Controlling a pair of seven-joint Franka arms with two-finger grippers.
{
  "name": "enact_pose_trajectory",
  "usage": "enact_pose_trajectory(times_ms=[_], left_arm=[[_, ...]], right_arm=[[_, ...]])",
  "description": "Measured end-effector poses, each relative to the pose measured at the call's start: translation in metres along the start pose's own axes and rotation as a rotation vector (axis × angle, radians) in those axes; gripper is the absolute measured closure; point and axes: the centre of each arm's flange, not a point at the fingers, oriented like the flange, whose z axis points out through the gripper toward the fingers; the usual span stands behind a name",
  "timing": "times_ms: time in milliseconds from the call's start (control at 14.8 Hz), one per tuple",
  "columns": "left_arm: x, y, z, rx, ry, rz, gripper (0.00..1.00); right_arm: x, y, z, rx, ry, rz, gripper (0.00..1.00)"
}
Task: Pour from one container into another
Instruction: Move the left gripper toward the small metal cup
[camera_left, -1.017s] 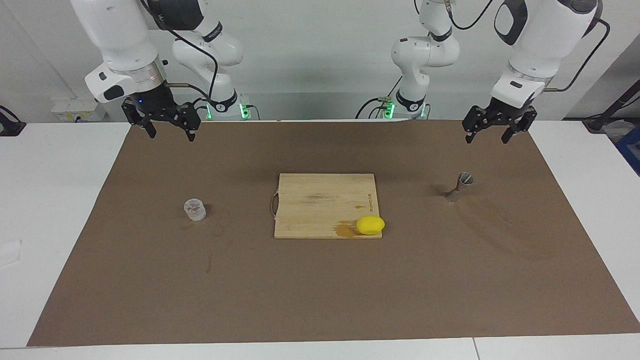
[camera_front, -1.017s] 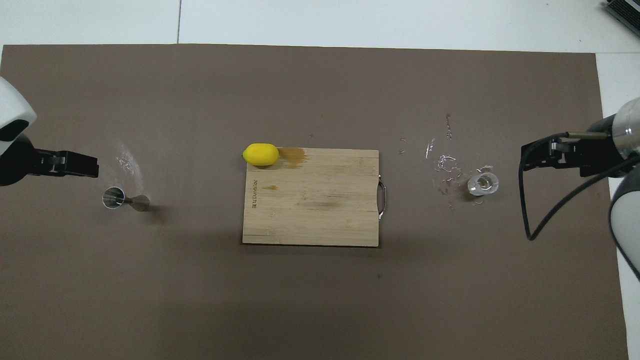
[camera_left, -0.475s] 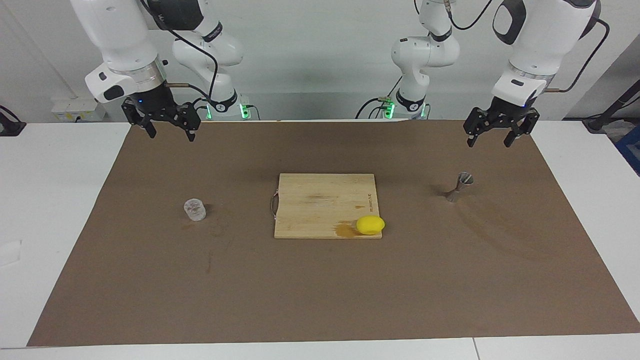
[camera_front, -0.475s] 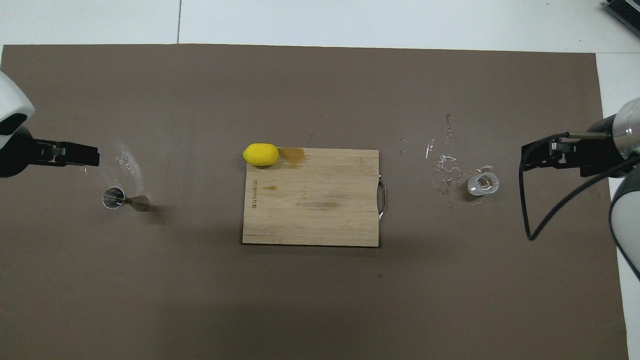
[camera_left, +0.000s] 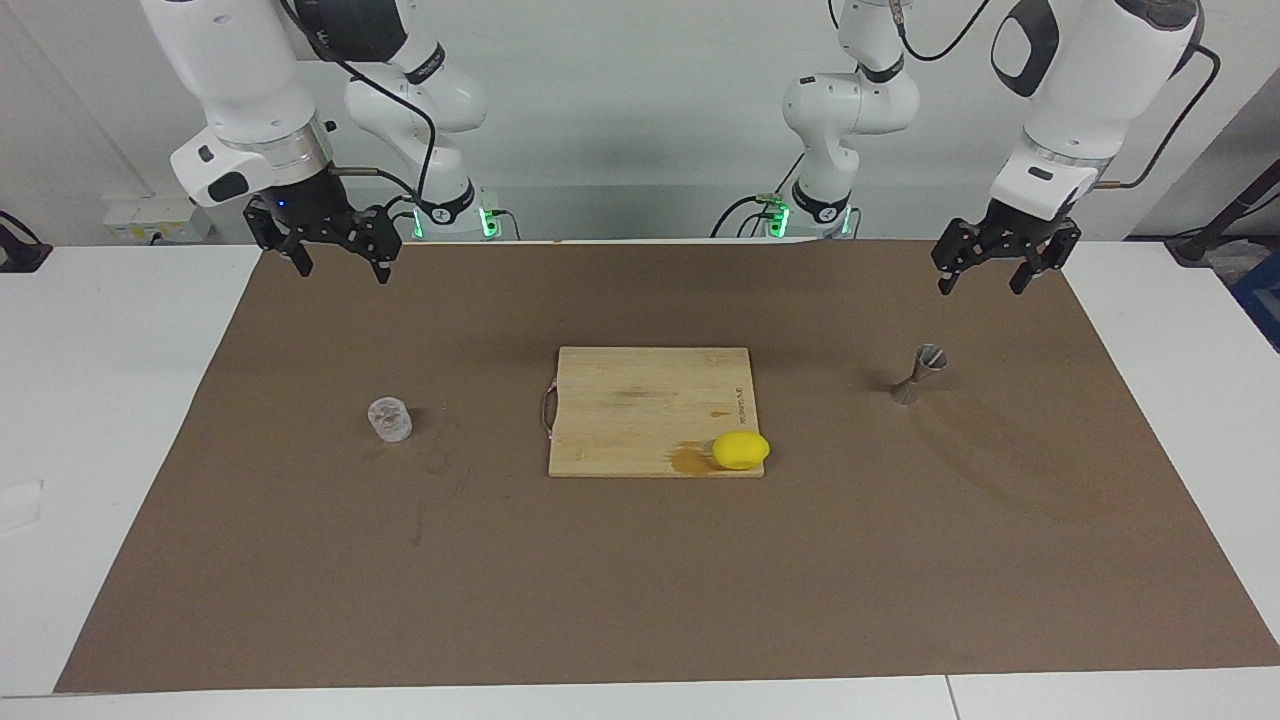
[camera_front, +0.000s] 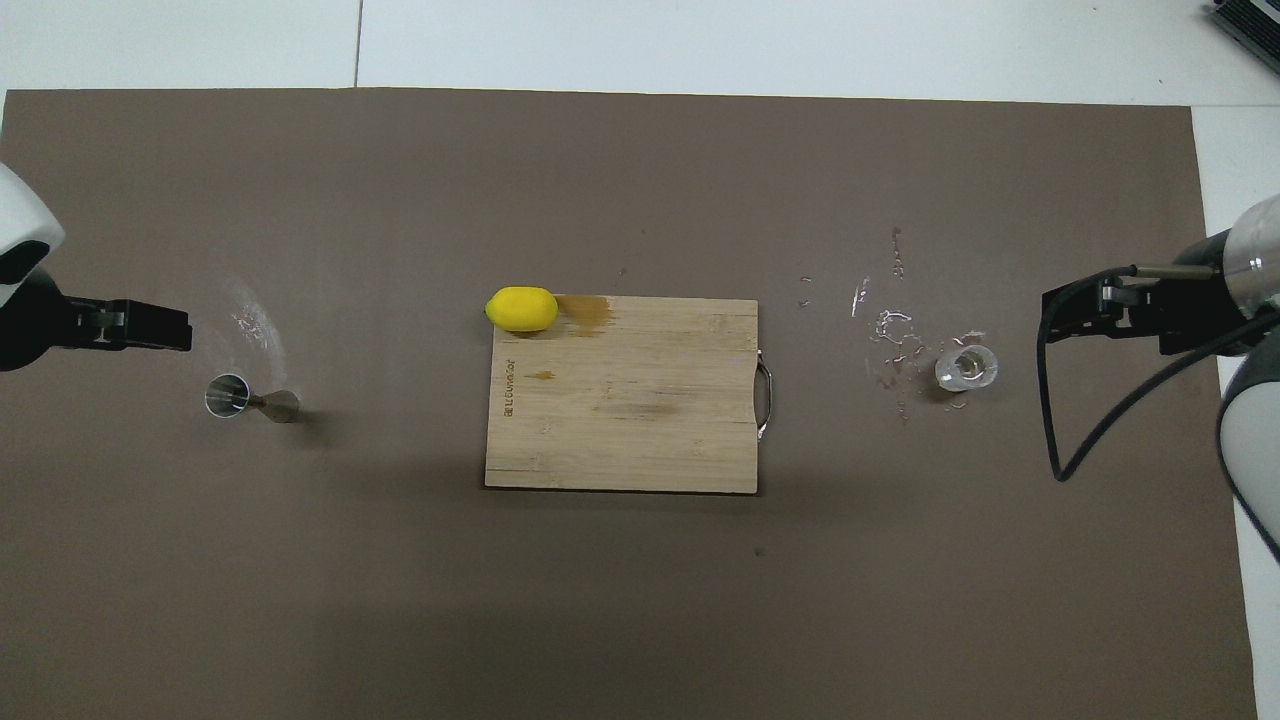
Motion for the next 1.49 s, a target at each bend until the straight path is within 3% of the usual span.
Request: enact_pose_trajectory(times_ms=[407,610,949,1492], left_arm=[[-0.011,-0.003,-0.001,-0.001,-0.044,-0.009,0.0],[-0.015,-0.035,0.003,-0.02,-0.057,-0.072,0.0],[-0.043,-0.103,0.02,-0.209,-0.024,0.017,0.0],[-0.045,-0.125,0.074,-0.506,0.147,0.384,0.0]], right_arm=[[0.0,0.0,0.0,0.0,0.0,0.0,0.0],[0.0,0.0,0.0,0.0,-0.001,0.0,0.0],[0.0,0.0,0.0,0.0,-0.001,0.0,0.0],[0.0,0.0,0.0,0.0,-0.001,0.0,0.0]])
